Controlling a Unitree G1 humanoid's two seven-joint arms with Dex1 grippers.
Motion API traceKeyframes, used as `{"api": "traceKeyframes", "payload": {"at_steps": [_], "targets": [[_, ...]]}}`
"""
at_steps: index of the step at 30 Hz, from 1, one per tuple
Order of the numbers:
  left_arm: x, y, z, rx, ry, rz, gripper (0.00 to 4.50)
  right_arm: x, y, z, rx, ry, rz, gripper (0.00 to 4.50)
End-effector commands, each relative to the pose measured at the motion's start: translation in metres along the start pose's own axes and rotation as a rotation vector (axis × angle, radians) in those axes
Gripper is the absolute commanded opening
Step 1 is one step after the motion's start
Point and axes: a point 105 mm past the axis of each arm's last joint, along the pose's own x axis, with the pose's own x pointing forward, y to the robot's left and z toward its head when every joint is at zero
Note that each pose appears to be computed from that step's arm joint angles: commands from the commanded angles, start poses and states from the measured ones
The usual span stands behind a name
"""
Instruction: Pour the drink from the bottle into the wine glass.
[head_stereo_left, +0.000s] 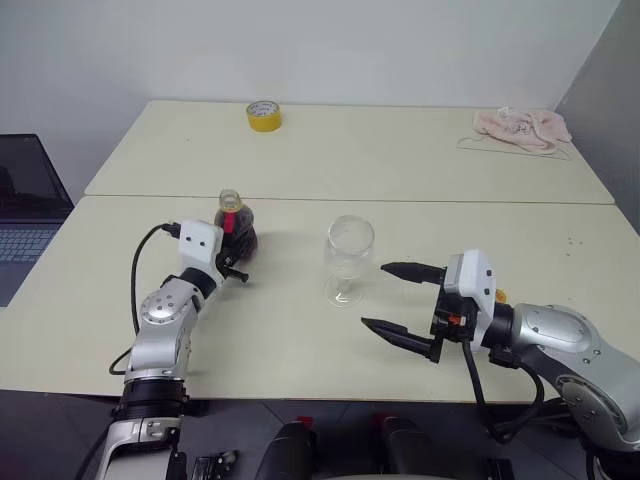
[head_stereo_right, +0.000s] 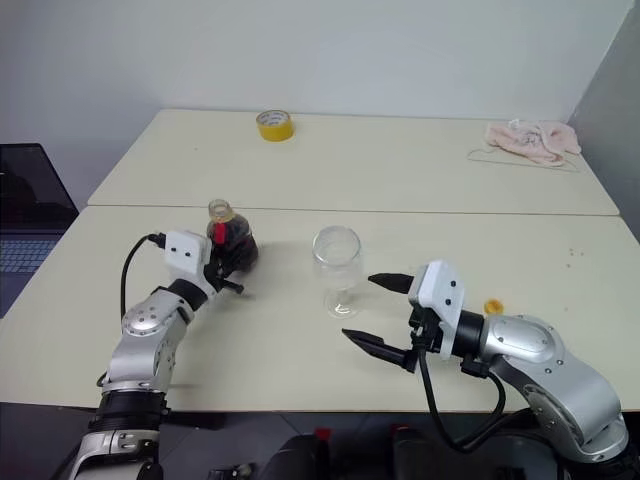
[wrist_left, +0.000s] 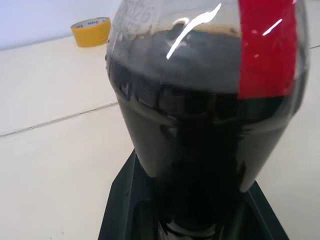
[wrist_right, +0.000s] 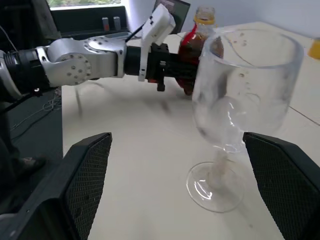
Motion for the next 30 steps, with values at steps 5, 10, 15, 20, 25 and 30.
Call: {"api": "traceKeyframes", "payload": {"at_steps": [5,10,15,20,25,30], "targets": [[0.015,-0.018,0.072,0.141,-0.179,-0.111,0.75,-0.009,-0.003,0.019,-0.042,-0.049,-0.035,4.50],[0.026,-0.034,0.092,0.302,-0.221,-0.212,0.75,-0.008,-0.008,0.027,-0.031,-0.074,-0.057,4.50],[0.038,-0.043,0.112,0.469,-0.287,-0.288,0.75,-0.006,-0.008,0.030,-0.020,-0.080,-0.073,4.50],[0.043,-0.043,0.118,0.589,-0.333,-0.318,0.75,-0.005,-0.009,0.034,-0.012,-0.081,-0.084,4.50],[0.047,-0.041,0.126,0.680,-0.391,-0.317,0.75,-0.002,-0.007,0.038,-0.007,-0.090,-0.078,4.50],[0.046,-0.041,0.127,0.752,-0.433,-0.321,0.75,0.000,-0.007,0.039,-0.011,-0.092,-0.077,4.50]]}}
